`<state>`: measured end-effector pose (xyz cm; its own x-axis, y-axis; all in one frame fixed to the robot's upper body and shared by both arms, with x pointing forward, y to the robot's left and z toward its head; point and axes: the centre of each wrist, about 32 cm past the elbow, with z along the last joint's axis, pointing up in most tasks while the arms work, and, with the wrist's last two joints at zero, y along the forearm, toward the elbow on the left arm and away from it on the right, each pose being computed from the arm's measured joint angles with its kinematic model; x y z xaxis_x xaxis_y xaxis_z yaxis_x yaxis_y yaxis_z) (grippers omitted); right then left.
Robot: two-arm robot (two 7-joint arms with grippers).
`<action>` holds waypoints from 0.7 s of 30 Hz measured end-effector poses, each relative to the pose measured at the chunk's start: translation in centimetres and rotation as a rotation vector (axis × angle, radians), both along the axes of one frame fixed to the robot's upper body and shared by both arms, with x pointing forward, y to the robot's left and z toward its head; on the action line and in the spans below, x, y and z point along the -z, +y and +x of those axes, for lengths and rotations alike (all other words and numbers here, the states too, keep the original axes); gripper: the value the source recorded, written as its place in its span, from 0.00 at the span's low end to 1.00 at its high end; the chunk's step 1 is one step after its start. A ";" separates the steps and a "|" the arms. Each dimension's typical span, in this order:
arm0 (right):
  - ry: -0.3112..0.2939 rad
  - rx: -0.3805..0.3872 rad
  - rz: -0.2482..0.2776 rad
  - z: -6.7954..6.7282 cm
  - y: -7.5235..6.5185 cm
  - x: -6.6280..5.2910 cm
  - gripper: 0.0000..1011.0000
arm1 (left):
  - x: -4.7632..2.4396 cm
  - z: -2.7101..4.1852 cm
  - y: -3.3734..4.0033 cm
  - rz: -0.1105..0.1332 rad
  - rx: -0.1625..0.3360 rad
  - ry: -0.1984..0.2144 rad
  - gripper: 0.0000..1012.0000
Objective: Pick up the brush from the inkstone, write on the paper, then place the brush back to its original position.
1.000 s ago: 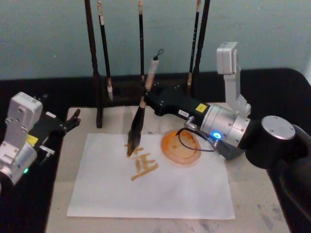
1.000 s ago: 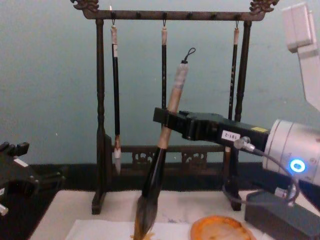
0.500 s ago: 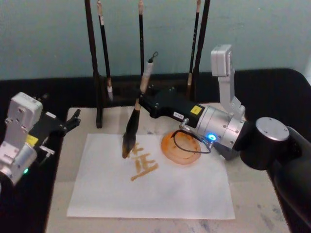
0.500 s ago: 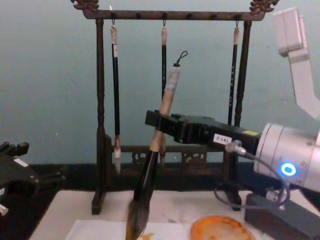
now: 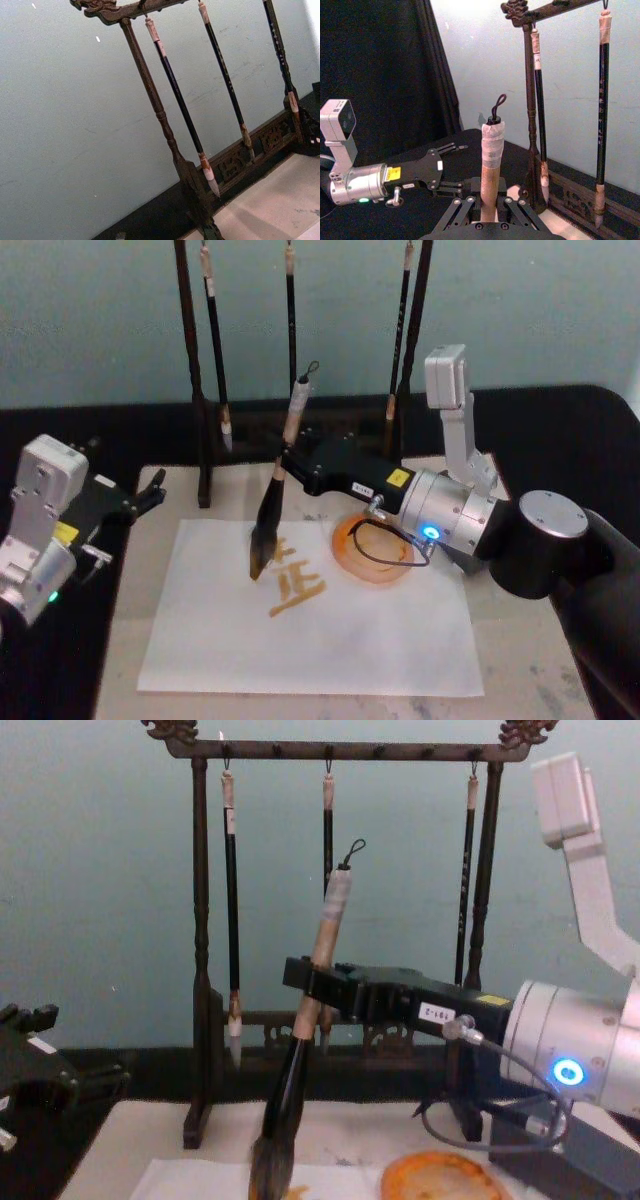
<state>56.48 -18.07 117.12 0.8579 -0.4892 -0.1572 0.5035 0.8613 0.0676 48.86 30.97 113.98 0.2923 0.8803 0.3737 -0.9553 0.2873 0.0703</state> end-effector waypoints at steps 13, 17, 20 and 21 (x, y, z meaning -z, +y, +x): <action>0.005 0.005 -0.011 -0.1 0.0 0.3 0.17 | 0.00 0.00 0.00 0.000 0.000 0.000 1.00; 0.003 0.009 -0.013 -0.1 0.0 0.4 0.17 | 0.00 0.00 0.00 0.000 0.000 0.000 1.00; -0.001 0.016 -0.015 -0.1 -0.1 0.4 0.17 | 0.00 0.00 0.00 0.000 0.000 0.000 1.00; -0.001 0.016 -0.015 -0.1 -0.1 0.4 0.17 | 0.00 0.00 0.00 0.000 0.000 0.000 1.00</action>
